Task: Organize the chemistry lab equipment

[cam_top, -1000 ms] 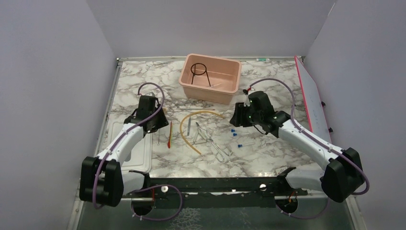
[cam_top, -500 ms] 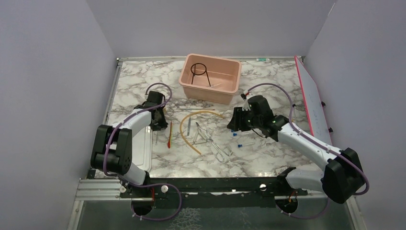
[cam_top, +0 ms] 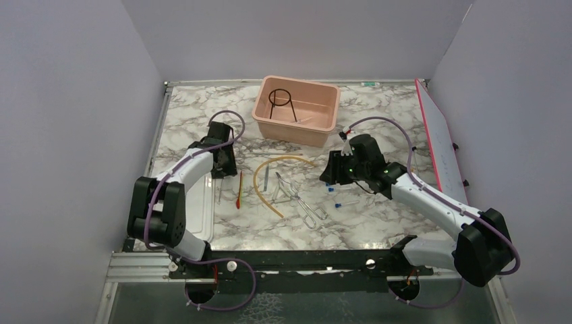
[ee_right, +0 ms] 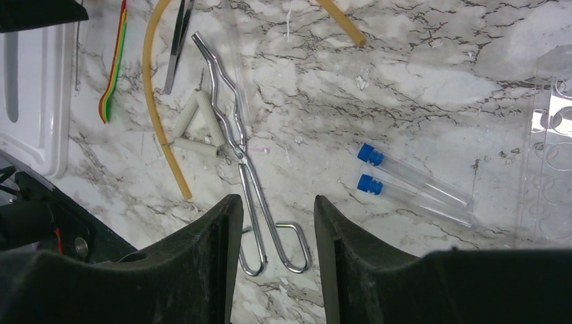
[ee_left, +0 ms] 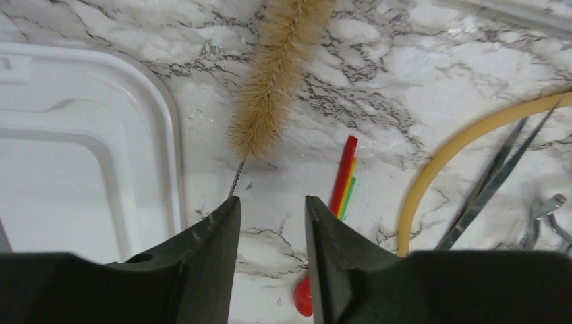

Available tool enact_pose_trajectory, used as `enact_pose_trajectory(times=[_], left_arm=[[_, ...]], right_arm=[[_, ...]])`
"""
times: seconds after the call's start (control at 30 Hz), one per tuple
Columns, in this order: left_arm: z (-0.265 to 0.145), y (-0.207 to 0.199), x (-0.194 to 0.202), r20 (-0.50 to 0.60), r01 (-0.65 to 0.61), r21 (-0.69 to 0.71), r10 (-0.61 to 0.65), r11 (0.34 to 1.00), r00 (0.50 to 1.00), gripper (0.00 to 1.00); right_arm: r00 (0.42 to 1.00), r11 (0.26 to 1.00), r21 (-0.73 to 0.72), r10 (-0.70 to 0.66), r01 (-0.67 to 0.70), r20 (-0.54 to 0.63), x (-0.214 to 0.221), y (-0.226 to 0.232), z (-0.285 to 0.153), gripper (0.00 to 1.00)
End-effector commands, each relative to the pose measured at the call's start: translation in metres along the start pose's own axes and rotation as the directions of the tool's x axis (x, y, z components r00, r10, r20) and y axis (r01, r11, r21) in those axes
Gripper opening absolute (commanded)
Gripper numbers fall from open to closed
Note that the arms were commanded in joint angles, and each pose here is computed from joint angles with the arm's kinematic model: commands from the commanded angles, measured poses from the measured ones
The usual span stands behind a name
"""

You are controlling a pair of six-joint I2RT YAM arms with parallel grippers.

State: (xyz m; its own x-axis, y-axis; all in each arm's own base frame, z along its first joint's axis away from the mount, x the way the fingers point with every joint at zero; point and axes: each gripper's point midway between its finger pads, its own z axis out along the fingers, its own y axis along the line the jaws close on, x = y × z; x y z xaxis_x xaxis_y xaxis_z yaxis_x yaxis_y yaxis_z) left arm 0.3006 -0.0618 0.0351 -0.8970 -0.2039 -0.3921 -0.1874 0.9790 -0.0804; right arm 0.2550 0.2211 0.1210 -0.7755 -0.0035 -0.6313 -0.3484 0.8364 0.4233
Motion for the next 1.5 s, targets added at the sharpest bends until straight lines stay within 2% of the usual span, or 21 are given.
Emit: enact_pose_trajectory(times=[0.0, 0.07, 0.13, 0.33, 0.53, 0.67, 0.77, 0.83, 0.93, 1.03, 1.13, 1.23, 1.33, 1.47], left_arm=[[-0.026, 0.001, -0.031, 0.106, -0.029, -0.021, 0.031, 0.999, 0.994, 0.49], [-0.023, 0.008, -0.029, 0.096, -0.035, -0.061, 0.041, 0.997, 0.995, 0.54], [-0.018, 0.012, -0.024, 0.068, -0.047, -0.086, 0.053, 0.995, 0.996, 0.55], [0.002, 0.02, -0.004, -0.032, -0.146, -0.105, 0.144, 0.984, 0.989, 0.5], [0.016, 0.02, 0.008, -0.08, -0.168, -0.085, 0.161, 0.982, 0.984, 0.37], [0.017, 0.016, 0.008, -0.083, -0.172, -0.065, 0.166, 0.983, 0.983, 0.22], [0.015, 0.009, 0.005, -0.07, -0.172, -0.026, 0.17, 0.985, 0.983, 0.03], [0.01, 0.001, 0.002, -0.054, -0.17, 0.017, 0.171, 0.985, 0.984, 0.0], [-0.006, -0.017, -0.009, 0.004, -0.148, 0.1, 0.149, 0.984, 0.989, 0.0], [-0.034, -0.047, -0.024, 0.092, -0.123, 0.249, 0.103, 0.961, 0.99, 0.0], [-0.076, -0.079, -0.043, 0.204, -0.115, 0.414, 0.03, 0.903, 0.978, 0.0], [-0.113, -0.106, -0.054, 0.27, -0.115, 0.548, -0.045, 0.829, 0.962, 0.0], [-0.141, -0.123, -0.06, 0.297, -0.114, 0.619, -0.097, 0.777, 0.95, 0.0], [-0.17, -0.143, -0.062, 0.326, -0.14, 0.678, -0.125, 0.721, 0.937, 0.0]], right_arm=[[1.0, 0.999, -0.039, -0.017, 0.017, 0.01, 0.0, 0.007, 0.003, 0.48], [1.0, 0.999, -0.041, -0.014, 0.014, 0.008, 0.001, 0.007, 0.005, 0.47], [1.0, 0.999, -0.045, -0.012, 0.012, 0.007, 0.001, 0.007, 0.005, 0.48], [1.0, 0.999, -0.032, -0.02, 0.02, 0.014, 0.001, 0.005, 0.001, 0.48], [0.999, 0.999, -0.027, -0.024, 0.025, 0.026, 0.0, 0.004, -0.002, 0.48], [0.999, 0.999, -0.032, -0.023, 0.023, 0.025, 0.001, 0.005, -0.001, 0.47], [0.999, 0.999, -0.032, -0.021, 0.022, 0.028, 0.001, 0.005, -0.001, 0.47], [0.999, 0.999, -0.035, -0.021, 0.022, 0.029, 0.001, 0.005, -0.001, 0.47], [0.999, 0.998, -0.06, -0.022, 0.024, 0.027, 0.001, 0.01, -0.001, 0.47], [0.999, 0.991, -0.13, -0.032, 0.035, 0.021, 0.001, 0.022, -0.002, 0.48], [0.999, 0.972, -0.231, -0.037, 0.04, 0.021, -0.002, 0.041, -0.004, 0.52], [0.999, 0.94, -0.34, -0.025, 0.036, 0.036, -0.01, 0.063, -0.008, 0.59], [0.996, 0.894, -0.445, -0.015, 0.055, 0.093, -0.027, 0.089, -0.017, 0.68], [0.989, 0.845, -0.525, -0.024, 0.098, 0.145, -0.05, 0.12, -0.026, 0.73]])
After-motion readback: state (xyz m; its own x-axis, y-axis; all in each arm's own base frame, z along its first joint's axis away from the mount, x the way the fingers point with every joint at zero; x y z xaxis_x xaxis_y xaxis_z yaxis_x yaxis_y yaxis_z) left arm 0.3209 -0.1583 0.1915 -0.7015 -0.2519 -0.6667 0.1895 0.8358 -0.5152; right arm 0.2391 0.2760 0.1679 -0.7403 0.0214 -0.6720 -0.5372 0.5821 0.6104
